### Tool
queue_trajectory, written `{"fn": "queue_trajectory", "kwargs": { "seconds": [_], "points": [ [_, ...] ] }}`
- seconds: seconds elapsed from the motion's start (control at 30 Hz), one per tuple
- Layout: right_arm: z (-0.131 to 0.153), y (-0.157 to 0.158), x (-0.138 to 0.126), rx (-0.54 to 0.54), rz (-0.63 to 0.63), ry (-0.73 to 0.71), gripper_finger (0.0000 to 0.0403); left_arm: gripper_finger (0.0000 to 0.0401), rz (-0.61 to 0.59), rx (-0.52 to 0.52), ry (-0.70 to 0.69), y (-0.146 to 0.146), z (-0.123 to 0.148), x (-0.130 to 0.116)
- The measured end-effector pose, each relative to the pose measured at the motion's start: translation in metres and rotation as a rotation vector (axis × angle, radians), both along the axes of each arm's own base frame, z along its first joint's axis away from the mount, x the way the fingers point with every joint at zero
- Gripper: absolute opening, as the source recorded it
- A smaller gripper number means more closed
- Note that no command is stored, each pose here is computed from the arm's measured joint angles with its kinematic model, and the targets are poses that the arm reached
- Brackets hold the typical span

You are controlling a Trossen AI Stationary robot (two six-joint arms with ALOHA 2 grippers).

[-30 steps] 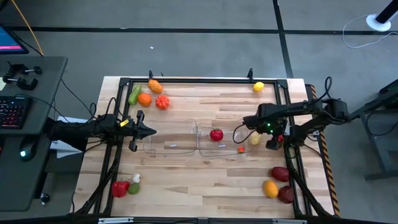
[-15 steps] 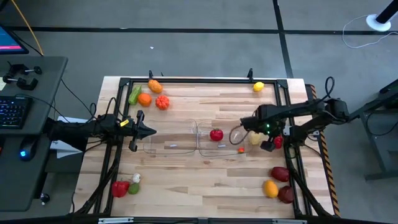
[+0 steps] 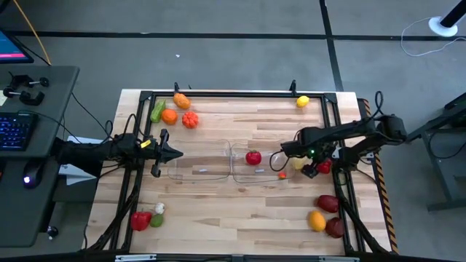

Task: Sort produce into baskets
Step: Put the red tomato into the right transparent bin

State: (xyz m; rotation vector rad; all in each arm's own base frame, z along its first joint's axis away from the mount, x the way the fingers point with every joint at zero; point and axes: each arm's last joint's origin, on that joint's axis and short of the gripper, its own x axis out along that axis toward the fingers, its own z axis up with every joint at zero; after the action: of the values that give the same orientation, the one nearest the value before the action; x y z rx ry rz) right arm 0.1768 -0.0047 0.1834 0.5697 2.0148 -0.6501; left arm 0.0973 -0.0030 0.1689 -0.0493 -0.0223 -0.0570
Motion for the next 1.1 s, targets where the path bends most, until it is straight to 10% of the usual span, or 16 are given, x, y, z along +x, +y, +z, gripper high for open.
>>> {"fn": "queue_trajectory", "kwargs": {
  "seconds": [0.67,1.1],
  "points": [
    [-0.037,-0.005,0.015,-0.054,0.165,0.188,0.0362,0.0,0.0,0.0,-0.001,0.0,0.0,0.0],
    [-0.038,-0.007,0.016,-0.003,0.058,0.171,0.0362,0.0,0.0,0.0,0.0,0.0,0.0,0.0]
  ]
}}
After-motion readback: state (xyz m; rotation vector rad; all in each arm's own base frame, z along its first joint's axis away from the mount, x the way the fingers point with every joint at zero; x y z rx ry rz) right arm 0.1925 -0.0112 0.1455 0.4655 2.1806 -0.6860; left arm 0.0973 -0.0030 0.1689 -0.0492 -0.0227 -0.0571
